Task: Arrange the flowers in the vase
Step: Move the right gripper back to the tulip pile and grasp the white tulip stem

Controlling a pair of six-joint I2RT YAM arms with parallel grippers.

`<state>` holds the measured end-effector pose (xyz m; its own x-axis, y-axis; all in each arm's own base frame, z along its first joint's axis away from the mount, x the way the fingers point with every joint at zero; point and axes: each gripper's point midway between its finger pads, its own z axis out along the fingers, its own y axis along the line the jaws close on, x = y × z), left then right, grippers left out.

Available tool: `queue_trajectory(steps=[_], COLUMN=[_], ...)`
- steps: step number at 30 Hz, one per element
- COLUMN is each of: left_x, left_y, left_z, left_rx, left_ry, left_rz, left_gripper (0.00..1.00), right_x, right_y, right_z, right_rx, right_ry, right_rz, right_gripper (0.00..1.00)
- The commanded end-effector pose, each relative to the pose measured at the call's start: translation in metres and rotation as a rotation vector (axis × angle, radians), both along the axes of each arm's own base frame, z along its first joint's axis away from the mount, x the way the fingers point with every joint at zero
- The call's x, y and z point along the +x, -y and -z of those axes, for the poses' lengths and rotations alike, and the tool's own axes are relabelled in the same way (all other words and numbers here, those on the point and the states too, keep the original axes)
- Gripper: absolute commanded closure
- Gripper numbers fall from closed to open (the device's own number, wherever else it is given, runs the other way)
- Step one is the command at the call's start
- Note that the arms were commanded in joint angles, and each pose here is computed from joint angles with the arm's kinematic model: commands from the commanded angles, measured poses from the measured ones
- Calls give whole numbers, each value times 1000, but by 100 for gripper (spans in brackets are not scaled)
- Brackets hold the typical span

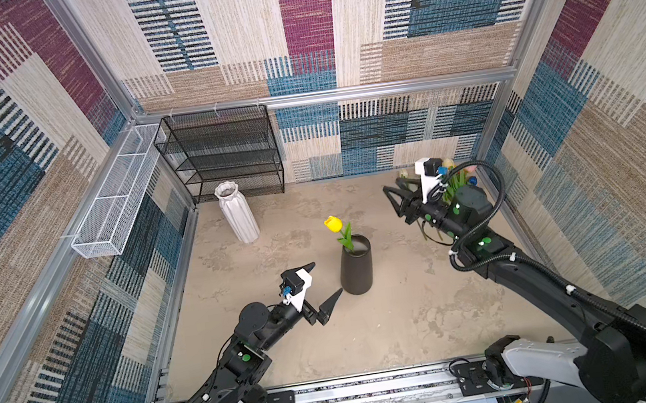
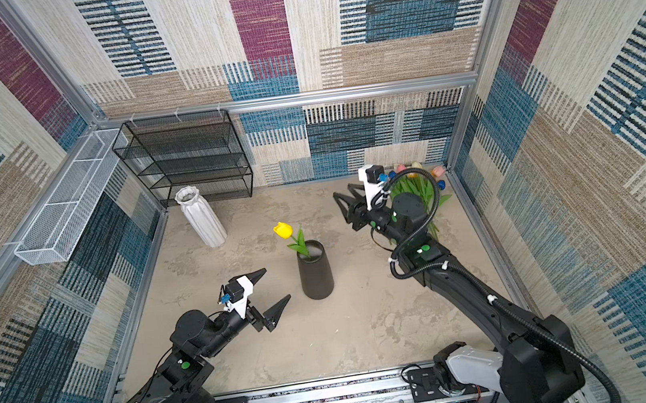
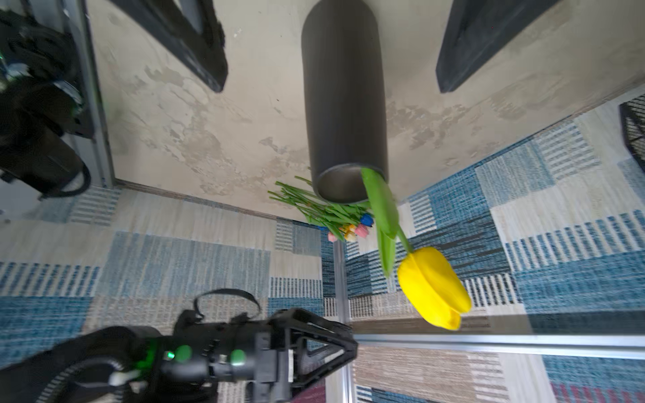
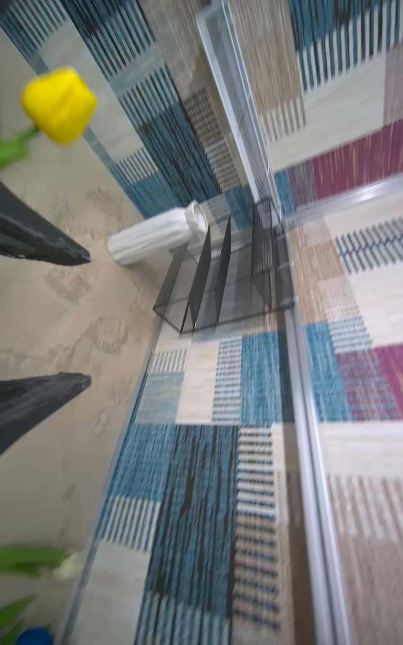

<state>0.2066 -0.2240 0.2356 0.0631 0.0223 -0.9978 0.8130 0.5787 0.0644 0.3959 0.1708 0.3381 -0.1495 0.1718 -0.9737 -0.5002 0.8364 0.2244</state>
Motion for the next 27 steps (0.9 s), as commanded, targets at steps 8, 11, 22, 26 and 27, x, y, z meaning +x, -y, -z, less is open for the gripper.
queue_trajectory(steps=[8, 11, 22, 26, 27], left_x=[-34, -31, -30, -28, -28], left_y=[19, 17, 16, 15, 15], left_z=[42, 48, 62, 63, 62], left_rx=[58, 75, 115, 121, 121], left_ry=[-149, -151, -144, -140, -136], left_rz=[208, 190, 177, 169, 168], left_gripper=[3, 3, 3, 3, 3], right_x=[79, 92, 117, 121, 120], right_y=[82, 89, 111, 113, 114], right_z=[176, 215, 293, 313, 317], right_rx=[-274, -326, -420, -449, -455], right_ry=[-639, -745, -897, -920, -928], right_rz=[304, 309, 371, 373, 373], right_gripper=[51, 54, 49, 50, 51])
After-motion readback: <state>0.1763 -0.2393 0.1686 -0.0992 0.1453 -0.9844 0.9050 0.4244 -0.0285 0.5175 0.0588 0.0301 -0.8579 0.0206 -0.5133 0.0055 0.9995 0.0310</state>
